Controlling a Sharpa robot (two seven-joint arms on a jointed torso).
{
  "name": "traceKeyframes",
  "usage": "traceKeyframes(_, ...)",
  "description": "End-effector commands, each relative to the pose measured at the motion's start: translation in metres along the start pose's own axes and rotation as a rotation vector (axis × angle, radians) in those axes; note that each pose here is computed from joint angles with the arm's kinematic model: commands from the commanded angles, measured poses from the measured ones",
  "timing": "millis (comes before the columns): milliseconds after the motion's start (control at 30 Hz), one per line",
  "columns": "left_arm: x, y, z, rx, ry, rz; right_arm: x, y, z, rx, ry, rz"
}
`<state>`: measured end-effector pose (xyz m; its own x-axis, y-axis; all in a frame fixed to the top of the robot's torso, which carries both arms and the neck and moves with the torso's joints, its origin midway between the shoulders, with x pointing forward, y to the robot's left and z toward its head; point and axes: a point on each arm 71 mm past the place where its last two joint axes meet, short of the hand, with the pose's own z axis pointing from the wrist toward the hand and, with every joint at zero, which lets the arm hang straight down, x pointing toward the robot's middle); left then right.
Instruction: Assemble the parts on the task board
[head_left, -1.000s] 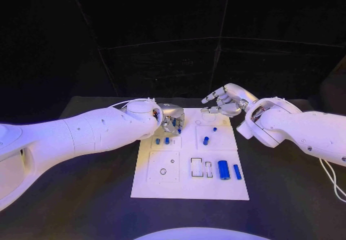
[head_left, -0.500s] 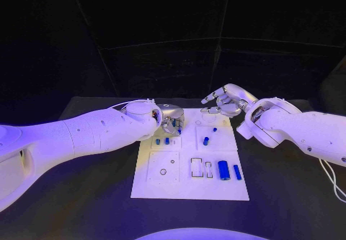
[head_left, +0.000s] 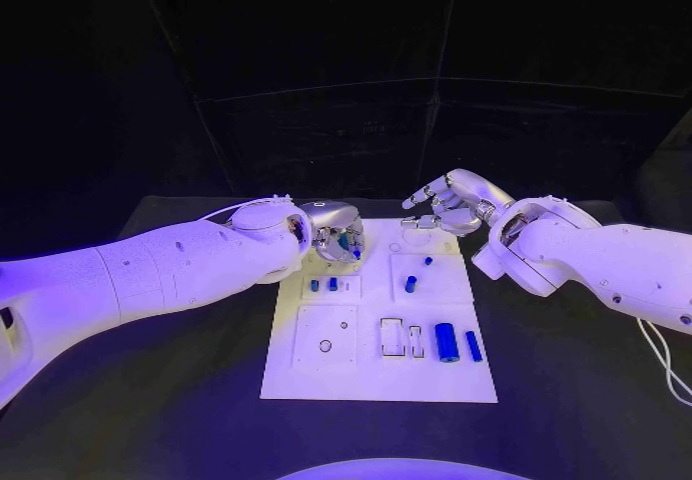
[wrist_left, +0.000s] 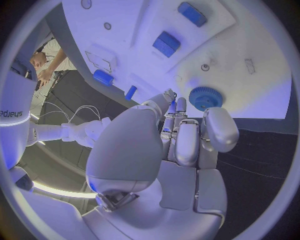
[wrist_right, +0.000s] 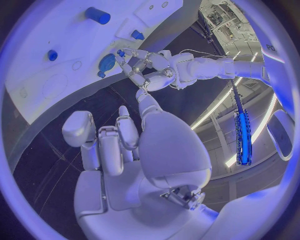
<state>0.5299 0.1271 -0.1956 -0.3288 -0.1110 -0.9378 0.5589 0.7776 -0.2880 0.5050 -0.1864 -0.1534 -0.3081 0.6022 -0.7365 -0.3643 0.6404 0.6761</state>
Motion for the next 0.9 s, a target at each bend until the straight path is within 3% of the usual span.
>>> traceKeyframes(33, -0.0059, 0.0011, -0.0051, 0.005, -0.041, -0.051, -0.002, 0.001, 0.000, -0.008, -0.008, 0.000)
traceKeyframes(233, -0.0111, 0.0122, -0.0202, -0.020, -0.037, -0.064, -0.002, 0.000, 0.000, -0.006, -0.009, 0.000)
traceKeyframes(500, -0.0120, 0.0347, -0.0380, -0.079, -0.006, -0.078, -0.003, -0.001, 0.000, -0.002, -0.011, -0.001)
traceKeyframes(667, -0.0105, 0.0423, -0.0412, -0.098, 0.009, -0.083, -0.003, -0.001, 0.000, -0.001, -0.011, -0.002)
traceKeyframes(900, -0.0050, 0.0456, -0.0397, -0.110, 0.031, -0.085, -0.003, -0.001, 0.000, -0.002, -0.010, -0.002)
